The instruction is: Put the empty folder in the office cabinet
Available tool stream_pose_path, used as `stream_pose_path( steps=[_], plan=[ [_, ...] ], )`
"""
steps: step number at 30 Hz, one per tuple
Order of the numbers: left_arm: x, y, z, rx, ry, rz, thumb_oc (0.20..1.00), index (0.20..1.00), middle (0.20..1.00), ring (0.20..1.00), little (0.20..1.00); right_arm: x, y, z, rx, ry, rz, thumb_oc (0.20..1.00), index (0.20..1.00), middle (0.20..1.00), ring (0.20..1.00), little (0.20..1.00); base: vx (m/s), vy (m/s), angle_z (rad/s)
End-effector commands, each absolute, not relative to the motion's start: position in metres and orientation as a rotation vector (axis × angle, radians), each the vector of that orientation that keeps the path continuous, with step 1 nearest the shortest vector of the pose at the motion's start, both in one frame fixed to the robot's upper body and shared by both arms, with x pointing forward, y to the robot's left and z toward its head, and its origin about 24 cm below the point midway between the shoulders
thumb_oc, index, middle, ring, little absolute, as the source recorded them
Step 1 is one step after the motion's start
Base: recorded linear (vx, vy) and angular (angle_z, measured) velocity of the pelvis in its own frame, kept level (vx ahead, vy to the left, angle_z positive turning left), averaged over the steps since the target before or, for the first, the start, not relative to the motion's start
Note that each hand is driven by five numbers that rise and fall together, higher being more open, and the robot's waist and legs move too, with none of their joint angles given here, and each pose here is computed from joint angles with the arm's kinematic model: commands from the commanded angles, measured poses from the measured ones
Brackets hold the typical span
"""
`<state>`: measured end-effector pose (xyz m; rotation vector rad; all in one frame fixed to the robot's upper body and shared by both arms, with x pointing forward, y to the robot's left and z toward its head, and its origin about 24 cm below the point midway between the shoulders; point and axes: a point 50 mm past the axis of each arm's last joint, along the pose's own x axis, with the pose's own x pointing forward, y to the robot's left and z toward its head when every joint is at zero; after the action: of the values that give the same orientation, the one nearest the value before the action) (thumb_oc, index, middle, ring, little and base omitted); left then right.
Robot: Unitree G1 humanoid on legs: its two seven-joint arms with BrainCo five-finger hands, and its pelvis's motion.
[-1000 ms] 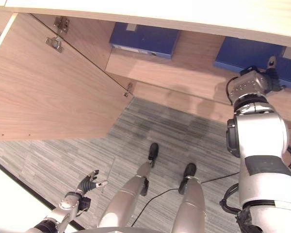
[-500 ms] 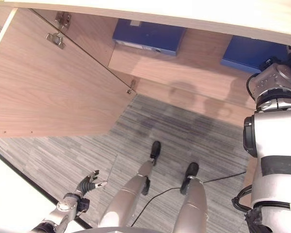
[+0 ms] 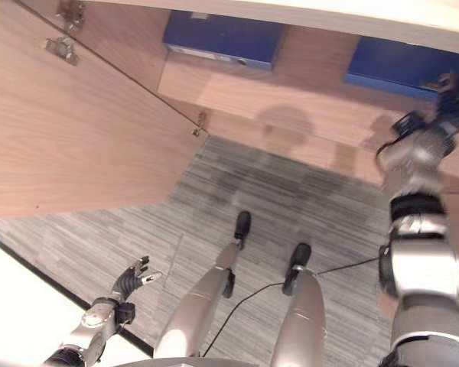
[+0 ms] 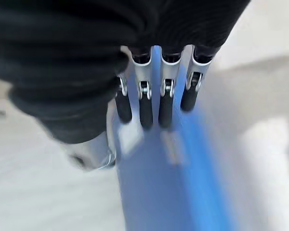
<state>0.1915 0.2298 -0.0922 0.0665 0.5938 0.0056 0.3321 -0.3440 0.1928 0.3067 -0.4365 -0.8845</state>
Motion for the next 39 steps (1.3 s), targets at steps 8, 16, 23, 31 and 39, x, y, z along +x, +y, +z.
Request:
stream_pose_path(
  steps=[8, 16, 23, 31, 39],
  plan=[
    [0.191, 0.233, -0.098, 0.082, 0.592, 0.047, 1.000, 1.000, 1.000, 1.000, 1.000, 0.317, -0.280, 0.210, -0.354, -0.736, -0.711, 0.200, 0.200, 0.200, 0.200, 0.200, -0.01, 0.008, -0.02],
    [0.191, 0.236, -0.098, 0.097, 0.589, 0.057, 1.000, 1.000, 1.000, 1.000, 1.000, 0.333, -0.267, 0.160, -0.452, -0.498, -0.605, 0.200, 0.200, 0.200, 0.200, 0.200, -0.02, 0.014, -0.06],
    [0.189, 0.237, -0.100, 0.096, 0.606, 0.053, 1.000, 1.000, 1.000, 1.000, 1.000, 0.344, -0.282, 0.147, -0.451, -0.361, -0.618, 0.200, 0.200, 0.200, 0.200, 0.200, -0.01, 0.002, -0.05],
    [0.180, 0.235, -0.111, 0.126, 0.685, 0.034, 1.000, 1.000, 1.000, 1.000, 1.000, 0.338, -0.267, 0.086, -0.383, -0.129, -0.496, 1.000, 1.000, 1.000, 1.000, 1.000, 0.02, 0.003, 0.00],
    [0.159, 0.238, -0.129, 0.168, 0.823, 0.070, 1.000, 1.000, 1.000, 1.000, 1.000, 0.267, -0.207, -0.047, -0.513, 0.319, -0.078, 1.000, 1.000, 1.000, 1.000, 1.000, 0.09, 0.038, -0.11]
  ],
)
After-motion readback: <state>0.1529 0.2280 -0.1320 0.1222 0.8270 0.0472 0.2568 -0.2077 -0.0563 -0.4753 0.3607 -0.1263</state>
